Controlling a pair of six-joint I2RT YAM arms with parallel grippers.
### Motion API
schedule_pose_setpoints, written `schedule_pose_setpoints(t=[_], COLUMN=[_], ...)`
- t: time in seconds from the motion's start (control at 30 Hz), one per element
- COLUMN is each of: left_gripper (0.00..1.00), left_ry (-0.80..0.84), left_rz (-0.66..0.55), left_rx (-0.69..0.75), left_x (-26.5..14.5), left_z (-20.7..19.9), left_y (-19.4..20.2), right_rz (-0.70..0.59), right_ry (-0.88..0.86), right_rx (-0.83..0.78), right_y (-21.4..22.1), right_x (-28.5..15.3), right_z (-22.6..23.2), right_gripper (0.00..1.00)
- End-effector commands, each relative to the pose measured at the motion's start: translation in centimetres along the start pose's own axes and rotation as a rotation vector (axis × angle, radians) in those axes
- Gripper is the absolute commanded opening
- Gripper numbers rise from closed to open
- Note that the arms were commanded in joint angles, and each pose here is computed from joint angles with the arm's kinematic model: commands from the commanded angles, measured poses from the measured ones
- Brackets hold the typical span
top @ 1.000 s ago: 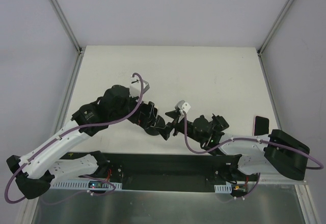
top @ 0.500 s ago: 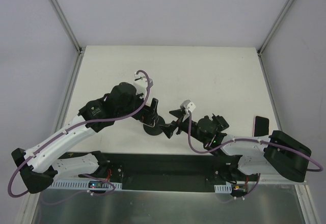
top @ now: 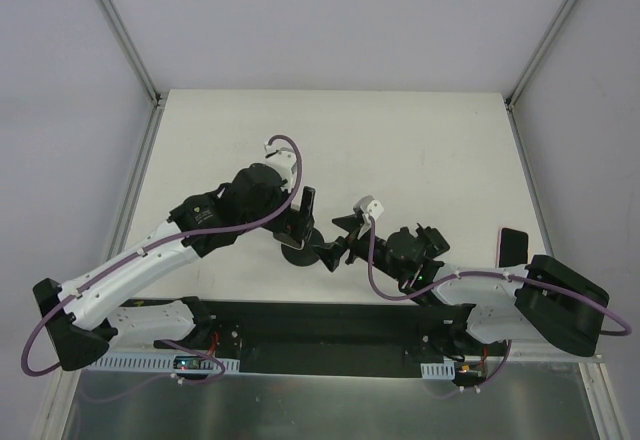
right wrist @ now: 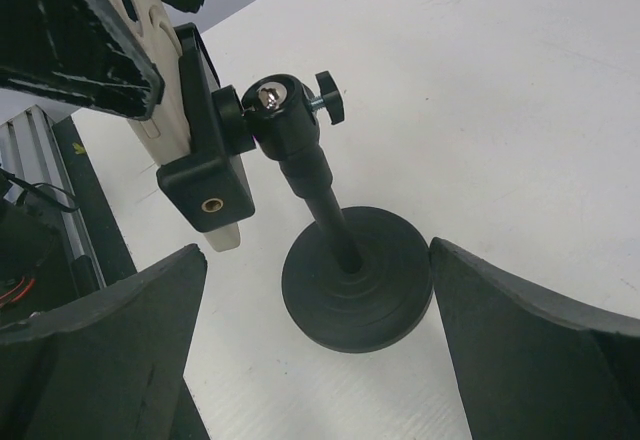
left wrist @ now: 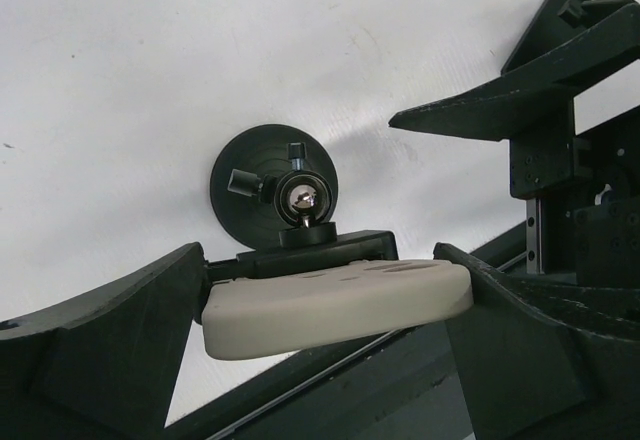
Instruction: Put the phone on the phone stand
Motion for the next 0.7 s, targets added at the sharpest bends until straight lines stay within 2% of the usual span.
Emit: schedule_pose_setpoints(t=[0.0, 0.03, 0.07, 0.13, 0.17, 0.23, 0.3, 0.37, 0.4, 0.53, 0.67], left_gripper=[0.93, 0.87, 0.77, 0.65, 0.53, 0.41, 0.25, 0.19, 0.12, 0.00, 0.00], left_ry=[-0.051, -0.056, -0.065, -0.082, -0.089, -0.109, -0.131, -0.143, -0.159, -0.198, -0.222], left_rz=[-0.079, -0.077, -0.084, -0.087, -0.089, -0.104, -0.121, -0.129, -0.135, -0.149, -0.172], left_rx=[-0.027, -0.018, -0.012, -0.008, -0.010, -0.005, -0.002, 0.013, 0.018, 0.071, 0.115], left_x=[-0.1, 0.0, 0.0, 0.2, 0.2, 0.3, 0.3, 0.3, 0.4, 0.7, 0.5], left_z=[-0.3, -0.2, -0.2, 0.0, 0.0, 0.2, 0.4, 0.4, 0.5, 0.8, 0.8], left_y=[-1.3, -1.4, -1.5, -1.5, -1.5, -1.7, -1.9, -2.3, -2.4, -3.0, -4.0], right_rz=[-0.084, -0.085, -0.084, -0.083, -0.086, -0.082, -0.082, -0.081, -0.080, -0.086, -0.089], right_ry=[0.006, 0.007, 0.009, 0.020, 0.026, 0.032, 0.039, 0.038, 0.035, 0.042, 0.047], right_rx=[0.024, 0.026, 0.027, 0.029, 0.029, 0.029, 0.029, 0.055, 0.055, 0.057, 0.062], right_y=[-1.7, -1.8, -1.7, -1.7, -1.7, -1.6, -1.6, -1.6, -1.6, -1.7, -1.7], right_x=[0.6, 0.6, 0.6, 0.6, 0.6, 0.6, 0.6, 0.7, 0.6, 0.5, 0.4], right_z=[0.0, 0.0, 0.0, -0.2, -0.3, -0.4, -0.5, -0.4, -0.4, -0.5, -0.7], right_gripper=[0.95, 0.95, 0.95, 0.95, 0.95, 0.95, 0.95, 0.95, 0.95, 0.95, 0.95])
Point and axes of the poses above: each gripper's point midway between its finger pads, its own x axis out along the fingers, its own z axis along the line the jaws close on, y = z × x, the point moved 8 cm from there along -x, back along the fingers, and after that the axes turned 5 degrees about -x, right-handed, at the moved point
